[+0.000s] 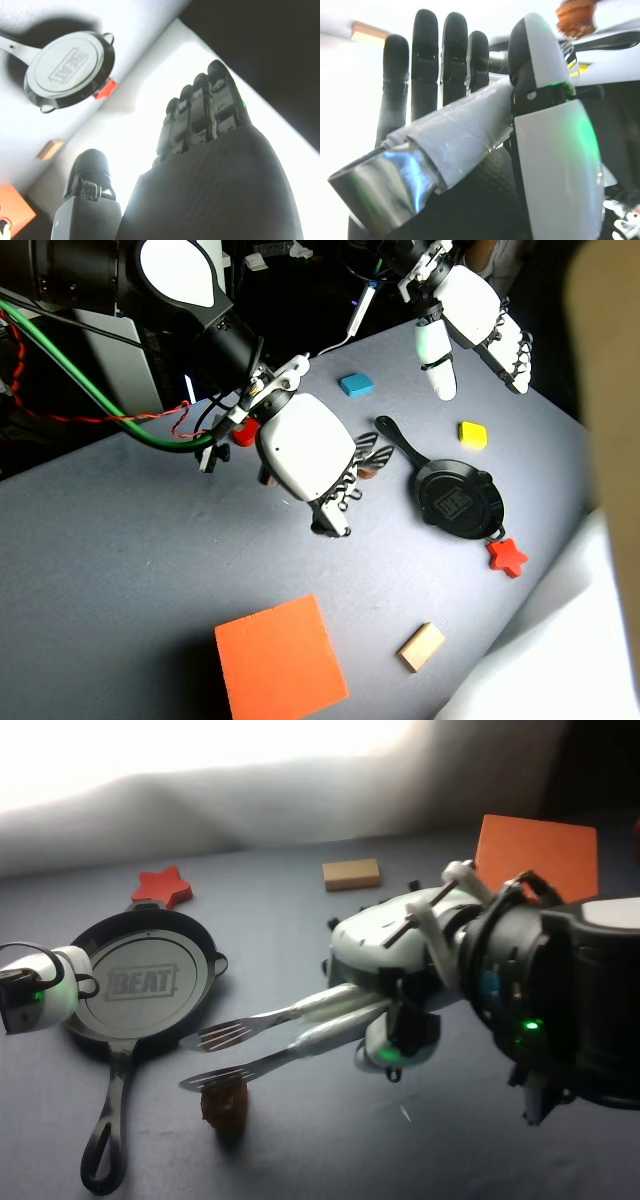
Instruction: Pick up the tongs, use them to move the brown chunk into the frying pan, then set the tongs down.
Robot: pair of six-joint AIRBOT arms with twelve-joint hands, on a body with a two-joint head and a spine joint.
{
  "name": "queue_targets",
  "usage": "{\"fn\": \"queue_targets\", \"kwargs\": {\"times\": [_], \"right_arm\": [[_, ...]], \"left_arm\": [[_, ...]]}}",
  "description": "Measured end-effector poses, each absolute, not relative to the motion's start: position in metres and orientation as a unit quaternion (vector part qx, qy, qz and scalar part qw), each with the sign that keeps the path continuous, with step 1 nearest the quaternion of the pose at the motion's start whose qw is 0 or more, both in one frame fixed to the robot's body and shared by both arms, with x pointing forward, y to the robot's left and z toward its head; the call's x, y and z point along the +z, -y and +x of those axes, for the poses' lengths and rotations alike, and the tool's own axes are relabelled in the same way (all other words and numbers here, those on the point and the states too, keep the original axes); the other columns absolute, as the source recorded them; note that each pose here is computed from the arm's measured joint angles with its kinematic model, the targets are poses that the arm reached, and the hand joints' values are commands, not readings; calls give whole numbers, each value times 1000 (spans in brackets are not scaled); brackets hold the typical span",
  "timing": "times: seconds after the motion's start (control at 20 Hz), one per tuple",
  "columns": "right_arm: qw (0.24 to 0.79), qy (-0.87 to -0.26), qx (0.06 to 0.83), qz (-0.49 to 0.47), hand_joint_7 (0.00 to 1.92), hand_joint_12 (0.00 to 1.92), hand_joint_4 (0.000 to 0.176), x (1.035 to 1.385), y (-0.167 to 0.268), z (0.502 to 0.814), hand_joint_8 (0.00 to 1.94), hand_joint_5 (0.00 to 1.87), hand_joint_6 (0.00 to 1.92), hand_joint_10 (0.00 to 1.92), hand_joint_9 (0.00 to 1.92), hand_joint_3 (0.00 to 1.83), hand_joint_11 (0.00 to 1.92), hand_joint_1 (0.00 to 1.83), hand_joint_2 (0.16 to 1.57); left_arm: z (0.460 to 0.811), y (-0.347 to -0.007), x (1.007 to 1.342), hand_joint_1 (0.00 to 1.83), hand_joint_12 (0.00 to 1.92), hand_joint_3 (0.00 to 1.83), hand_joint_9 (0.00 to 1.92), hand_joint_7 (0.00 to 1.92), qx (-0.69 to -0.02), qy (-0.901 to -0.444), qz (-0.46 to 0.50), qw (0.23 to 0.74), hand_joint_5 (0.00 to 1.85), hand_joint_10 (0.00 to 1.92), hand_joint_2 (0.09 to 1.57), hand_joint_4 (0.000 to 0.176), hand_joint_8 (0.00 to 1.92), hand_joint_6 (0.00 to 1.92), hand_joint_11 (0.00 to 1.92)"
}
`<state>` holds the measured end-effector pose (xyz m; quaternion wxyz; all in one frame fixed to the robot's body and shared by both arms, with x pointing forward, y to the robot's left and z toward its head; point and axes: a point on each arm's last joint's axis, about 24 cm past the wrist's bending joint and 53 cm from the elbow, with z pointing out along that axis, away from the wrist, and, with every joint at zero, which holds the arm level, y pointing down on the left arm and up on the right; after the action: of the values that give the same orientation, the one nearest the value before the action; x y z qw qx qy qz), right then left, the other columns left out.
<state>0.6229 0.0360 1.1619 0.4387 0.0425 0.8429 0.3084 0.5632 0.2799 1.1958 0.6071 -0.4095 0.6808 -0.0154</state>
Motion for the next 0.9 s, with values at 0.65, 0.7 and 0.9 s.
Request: {"fn": "queue_targets", "kwargs": {"times": [0.65, 0.7, 0.9], "right_arm": [[435, -853, 289, 17, 853, 1400, 0, 1139, -40, 620, 0, 781, 23, 41, 819, 5, 221, 1010, 1222], [436, -852, 288, 16, 862, 1401, 0, 1139, -39, 621, 4, 789, 25, 42, 824, 0, 225, 1014, 1211], [439, -851, 287, 12, 840, 1392, 0, 1142, -40, 622, 0, 773, 16, 34, 807, 0, 209, 1015, 1211]], "left_arm": [[563, -279, 1195, 0, 258, 0, 48, 48, -16, -682, -409, 606, 0, 6, 1237, 0, 4, 0, 0], [563, -279, 1195, 0, 271, 0, 53, 56, -16, -682, -409, 606, 0, 7, 1236, 0, 6, 0, 0], [563, -279, 1195, 0, 260, 2, 61, 57, -16, -682, -409, 606, 0, 4, 1249, 0, 1, 0, 0]]}}
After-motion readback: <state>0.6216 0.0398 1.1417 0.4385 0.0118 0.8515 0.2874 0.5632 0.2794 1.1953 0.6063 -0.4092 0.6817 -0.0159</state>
